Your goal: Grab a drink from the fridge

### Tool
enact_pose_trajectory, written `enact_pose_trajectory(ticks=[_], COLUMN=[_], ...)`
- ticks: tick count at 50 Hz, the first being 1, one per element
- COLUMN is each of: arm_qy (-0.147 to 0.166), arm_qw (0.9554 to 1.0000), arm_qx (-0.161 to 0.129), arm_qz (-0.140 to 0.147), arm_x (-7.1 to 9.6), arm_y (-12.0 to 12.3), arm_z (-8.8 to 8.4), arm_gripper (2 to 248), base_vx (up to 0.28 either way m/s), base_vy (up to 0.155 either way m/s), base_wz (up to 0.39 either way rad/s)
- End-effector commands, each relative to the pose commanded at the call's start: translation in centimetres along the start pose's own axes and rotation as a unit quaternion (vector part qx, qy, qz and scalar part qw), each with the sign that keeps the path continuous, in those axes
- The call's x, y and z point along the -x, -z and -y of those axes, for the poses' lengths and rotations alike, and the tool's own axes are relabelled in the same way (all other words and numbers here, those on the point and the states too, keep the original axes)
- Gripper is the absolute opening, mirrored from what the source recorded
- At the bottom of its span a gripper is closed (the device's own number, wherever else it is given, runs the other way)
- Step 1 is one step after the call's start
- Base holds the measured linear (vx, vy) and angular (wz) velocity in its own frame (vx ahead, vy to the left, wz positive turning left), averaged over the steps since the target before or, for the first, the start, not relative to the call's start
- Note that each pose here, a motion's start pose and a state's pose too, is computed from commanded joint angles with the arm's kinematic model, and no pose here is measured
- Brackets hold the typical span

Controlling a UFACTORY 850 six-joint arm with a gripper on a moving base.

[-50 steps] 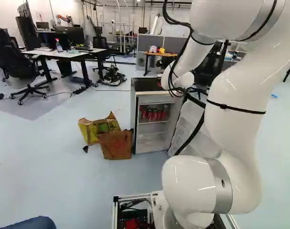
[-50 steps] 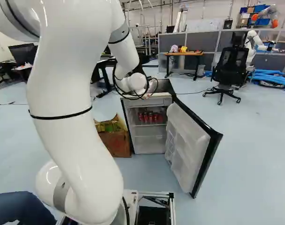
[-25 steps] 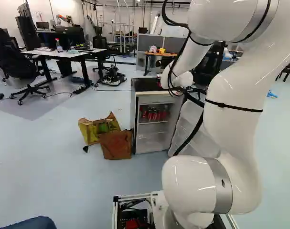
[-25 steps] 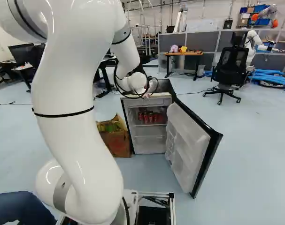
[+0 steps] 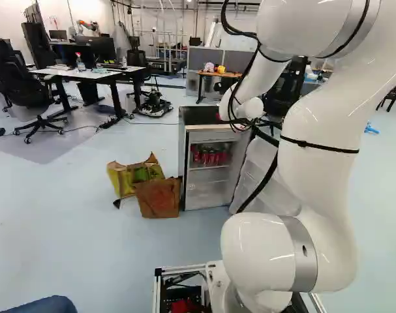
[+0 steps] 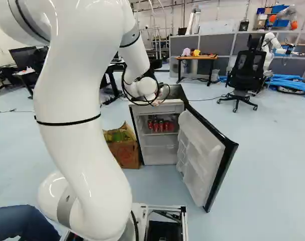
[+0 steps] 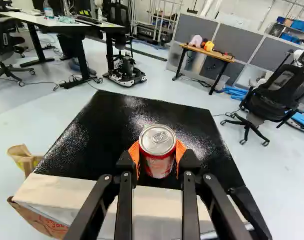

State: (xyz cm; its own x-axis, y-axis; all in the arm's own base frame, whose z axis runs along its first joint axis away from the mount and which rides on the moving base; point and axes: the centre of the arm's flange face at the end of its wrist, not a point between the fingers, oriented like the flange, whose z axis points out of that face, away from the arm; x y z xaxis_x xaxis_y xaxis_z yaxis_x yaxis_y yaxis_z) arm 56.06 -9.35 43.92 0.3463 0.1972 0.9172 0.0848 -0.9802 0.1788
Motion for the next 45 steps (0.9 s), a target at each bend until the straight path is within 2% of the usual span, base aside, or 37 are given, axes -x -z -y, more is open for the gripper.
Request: enact_pose_trajectory(ticks=[10,20,45], arm_qy=[-0.045,-0.098,-0.099], arm_qw=[0.9990,0.9952,0.9951], arm_qx=[0.000,0.000,0.001], arm_qz=[0.000,0.000,0.006], arm_x=[0.00,0.00,0.11], arm_y=[0.00,0.00,0.00], arm_z=[0.00,0.00,0.00], arm_gripper=[92,92,92], base_vx=[0.000,0.000,0.000], base_vy=[0.000,0.000,0.000], base_wz=[0.000,0.000,0.000])
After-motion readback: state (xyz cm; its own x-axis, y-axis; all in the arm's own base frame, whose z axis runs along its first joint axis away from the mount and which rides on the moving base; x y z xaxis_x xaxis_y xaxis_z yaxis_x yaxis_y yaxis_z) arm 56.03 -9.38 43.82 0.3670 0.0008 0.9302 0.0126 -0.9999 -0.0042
